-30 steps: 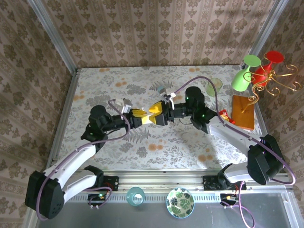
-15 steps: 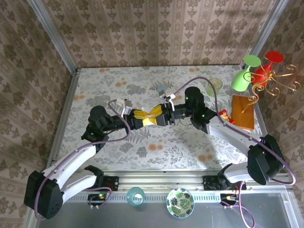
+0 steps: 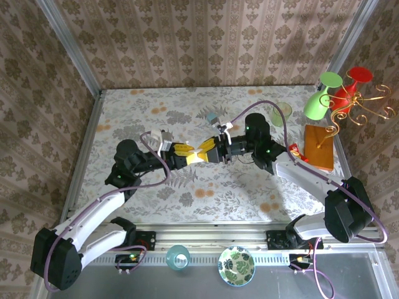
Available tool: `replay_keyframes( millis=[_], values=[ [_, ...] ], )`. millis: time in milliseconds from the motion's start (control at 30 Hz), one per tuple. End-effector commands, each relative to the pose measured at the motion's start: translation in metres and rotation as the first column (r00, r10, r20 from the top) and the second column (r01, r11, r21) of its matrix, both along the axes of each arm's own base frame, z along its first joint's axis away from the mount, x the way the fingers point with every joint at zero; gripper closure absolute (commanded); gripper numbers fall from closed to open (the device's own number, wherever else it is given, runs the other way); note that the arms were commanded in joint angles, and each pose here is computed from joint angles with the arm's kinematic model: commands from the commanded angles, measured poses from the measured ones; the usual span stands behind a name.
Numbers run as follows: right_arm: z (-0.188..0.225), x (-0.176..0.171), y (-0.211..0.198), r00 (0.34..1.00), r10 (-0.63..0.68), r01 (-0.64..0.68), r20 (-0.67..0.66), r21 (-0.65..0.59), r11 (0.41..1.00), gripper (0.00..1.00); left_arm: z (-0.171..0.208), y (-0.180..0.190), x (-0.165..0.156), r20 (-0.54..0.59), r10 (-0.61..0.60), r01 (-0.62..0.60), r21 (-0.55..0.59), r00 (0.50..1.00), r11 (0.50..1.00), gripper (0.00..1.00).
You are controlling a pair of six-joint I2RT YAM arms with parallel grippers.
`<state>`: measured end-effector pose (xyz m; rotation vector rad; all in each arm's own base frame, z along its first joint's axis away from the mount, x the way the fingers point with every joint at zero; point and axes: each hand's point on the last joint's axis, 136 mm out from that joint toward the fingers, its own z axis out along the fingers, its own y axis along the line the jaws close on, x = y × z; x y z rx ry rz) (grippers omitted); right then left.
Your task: Insert wireless bluetooth earbuds into charging case
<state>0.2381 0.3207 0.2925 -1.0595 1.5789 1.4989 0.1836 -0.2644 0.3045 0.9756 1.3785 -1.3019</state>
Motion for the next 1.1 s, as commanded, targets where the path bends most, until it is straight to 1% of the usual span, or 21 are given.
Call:
replay_keyframes(
  millis=[0, 33, 67, 100, 267, 300, 533, 700, 900, 1067],
  values=[
    [0.008, -0.005, -0.003, 1.000, 0.010, -0.011, 0.030, 0.024, 1.000, 0.81, 0.012, 0.001, 0.002, 0.064, 0.013, -0.012, -0.023, 0.998, 1.000, 0.92],
    [0.009, -0.005, -0.003, 0.999, 0.008, -0.009, 0.034, 0.025, 1.000, 0.81, 0.012, 0.001, 0.002, 0.063, 0.015, -0.014, -0.023, 0.998, 1.000, 0.84],
    [0.010, -0.005, -0.004, 0.999, 0.003, -0.004, 0.042, 0.026, 1.000, 0.82, 0.011, 0.001, 0.003, 0.061, 0.018, -0.016, -0.021, 0.998, 1.000, 0.72],
    [0.011, -0.005, -0.004, 0.999, -0.003, 0.002, 0.048, 0.026, 1.000, 0.83, 0.009, 0.001, 0.003, 0.058, 0.017, -0.016, -0.017, 0.998, 1.000, 0.63],
    [0.017, -0.005, -0.006, 0.996, -0.023, 0.020, 0.081, 0.032, 0.999, 0.84, 0.001, -0.001, 0.004, 0.065, 0.010, -0.010, 0.005, 0.998, 1.000, 0.38],
    [0.019, -0.004, -0.007, 0.996, -0.029, 0.026, 0.090, 0.035, 0.999, 0.84, 0.000, -0.001, 0.002, 0.068, 0.005, -0.006, 0.007, 0.998, 1.000, 0.37],
    [0.026, -0.003, -0.008, 0.992, -0.046, 0.041, 0.116, 0.048, 0.998, 0.85, -0.001, -0.002, -0.003, 0.111, -0.011, 0.012, -0.009, 0.994, 1.000, 0.37],
    [0.026, -0.004, -0.008, 0.992, -0.043, 0.037, 0.116, 0.055, 0.998, 0.85, -0.001, -0.006, -0.007, 0.154, -0.018, 0.022, -0.025, 0.988, 0.999, 0.48],
    [0.028, -0.004, -0.007, 0.992, -0.043, 0.035, 0.117, 0.066, 0.997, 0.85, -0.001, -0.013, -0.007, 0.162, -0.041, 0.047, -0.033, 0.986, 0.998, 0.56],
    [0.026, -0.004, -0.008, 0.992, -0.046, 0.039, 0.116, 0.063, 0.997, 0.85, -0.001, -0.014, -0.006, 0.163, -0.046, 0.053, -0.036, 0.986, 0.998, 0.69]
  ],
)
